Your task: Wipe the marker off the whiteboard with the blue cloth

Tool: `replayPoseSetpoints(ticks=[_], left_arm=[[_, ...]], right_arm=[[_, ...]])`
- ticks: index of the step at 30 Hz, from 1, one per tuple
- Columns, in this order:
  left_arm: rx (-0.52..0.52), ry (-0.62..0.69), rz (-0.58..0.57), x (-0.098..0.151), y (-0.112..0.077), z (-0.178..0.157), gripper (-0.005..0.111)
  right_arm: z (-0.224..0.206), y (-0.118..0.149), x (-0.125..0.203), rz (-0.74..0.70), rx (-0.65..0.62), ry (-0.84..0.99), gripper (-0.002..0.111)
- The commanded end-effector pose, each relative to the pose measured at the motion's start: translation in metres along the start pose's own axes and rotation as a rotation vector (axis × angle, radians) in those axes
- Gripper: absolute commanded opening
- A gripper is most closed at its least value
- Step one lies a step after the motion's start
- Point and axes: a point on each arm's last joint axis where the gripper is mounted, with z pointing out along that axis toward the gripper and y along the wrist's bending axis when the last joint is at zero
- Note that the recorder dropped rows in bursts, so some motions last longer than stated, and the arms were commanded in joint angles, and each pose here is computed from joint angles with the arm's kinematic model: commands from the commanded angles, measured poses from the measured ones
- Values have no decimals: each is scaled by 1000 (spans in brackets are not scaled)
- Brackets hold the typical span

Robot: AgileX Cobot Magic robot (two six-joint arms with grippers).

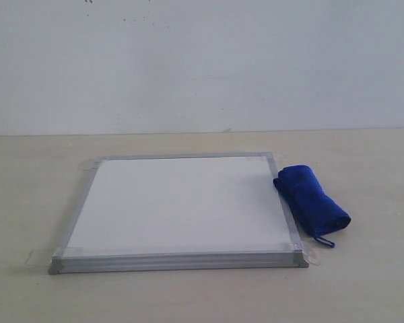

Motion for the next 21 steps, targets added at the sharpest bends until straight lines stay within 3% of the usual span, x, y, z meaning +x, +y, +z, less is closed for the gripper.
replayPoseSetpoints(ticks=[1,10,16,21], left_arm=[[8,-5,-5,-1,0,0,4],[8,-5,-5,-1,0,0,4],[8,-5,-5,-1,0,0,4],[8,-5,-5,-1,0,0,4]], right_arm=[[2,-4,12,-7,6,-6,0],[7,-14,50,-25,28,3,0],[6,-15,56,-97,31,69,0],[1,-21,78,-224,68,331,0]])
